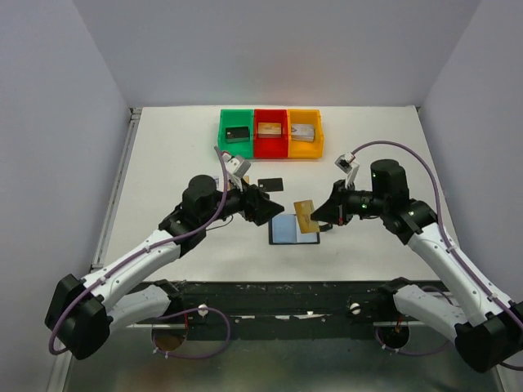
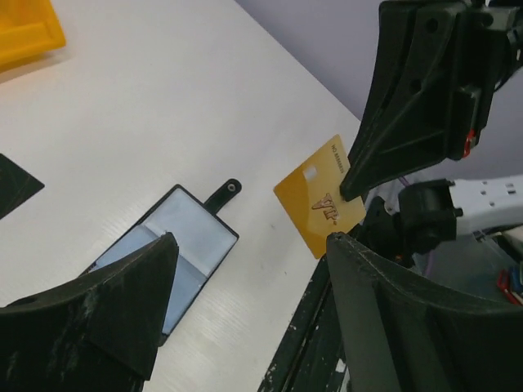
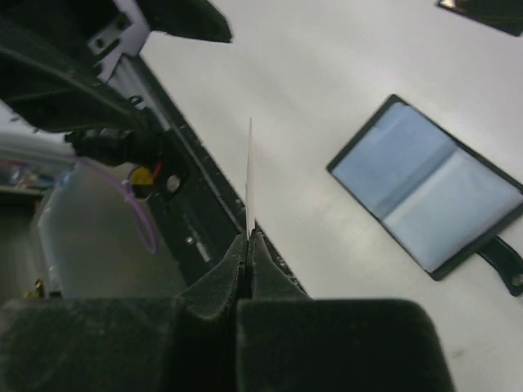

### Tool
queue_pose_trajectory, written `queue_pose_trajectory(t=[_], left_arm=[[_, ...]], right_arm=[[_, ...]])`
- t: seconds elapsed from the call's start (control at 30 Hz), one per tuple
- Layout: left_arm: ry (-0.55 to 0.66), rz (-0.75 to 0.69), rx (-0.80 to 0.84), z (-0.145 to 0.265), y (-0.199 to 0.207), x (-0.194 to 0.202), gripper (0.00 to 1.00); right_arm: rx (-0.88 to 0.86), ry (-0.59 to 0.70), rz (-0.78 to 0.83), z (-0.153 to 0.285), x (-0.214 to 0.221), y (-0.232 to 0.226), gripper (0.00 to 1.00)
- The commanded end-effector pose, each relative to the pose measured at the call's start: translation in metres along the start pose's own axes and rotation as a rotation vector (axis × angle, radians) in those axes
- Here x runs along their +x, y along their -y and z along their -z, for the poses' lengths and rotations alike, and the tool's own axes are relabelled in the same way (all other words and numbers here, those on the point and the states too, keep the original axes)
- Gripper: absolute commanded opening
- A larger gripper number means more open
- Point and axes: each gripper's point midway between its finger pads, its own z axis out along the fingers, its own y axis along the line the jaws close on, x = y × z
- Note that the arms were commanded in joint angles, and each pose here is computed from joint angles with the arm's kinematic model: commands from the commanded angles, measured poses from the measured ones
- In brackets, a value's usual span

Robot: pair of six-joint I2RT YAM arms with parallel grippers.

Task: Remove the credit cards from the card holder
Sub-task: Place the credit card at the center of the board.

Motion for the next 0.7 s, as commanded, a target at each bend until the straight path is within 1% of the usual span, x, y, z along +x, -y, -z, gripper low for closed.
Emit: queue_pose_trajectory(t=[0.0,0.13,0.23,0.37,0.47,0.53,0.67], left_arm=[[0.027,-0.091,0.382,0.031,0.039,-0.004,0.86],[-0.024,-0.054,0.559,0.049,0.052,-0.013,0.82],[-0.045,-0.063,0.642,0.053,0.062,-0.016,0.81],[-0.070,-0.048,0.711,0.057,0.071,-0.015,0.79],[-0.112,-0.041,0.749,0.057,0.080,-0.006,0.77],[-0.152,-0.031,0.748,0.053,0.082,0.002,0.73],[-0.188,-0.028,0.748,0.049,0.084,0.010,0.61]], right_arm=[[-0.304,-0.070,0.065,0.009,0.001,-0.060,0.00],[-0.379,-0.130,0.078,0.009,0.008,-0.076,0.00],[-0.414,-0.167,0.100,0.008,0.013,-0.087,0.00],[-0.405,-0.196,0.102,0.004,0.017,-0.086,0.00],[-0.395,-0.202,0.110,0.003,0.016,-0.087,0.00],[-0.390,-0.204,0.113,0.002,0.014,-0.088,0.00],[-0.390,-0.212,0.122,0.001,0.011,-0.090,0.00]])
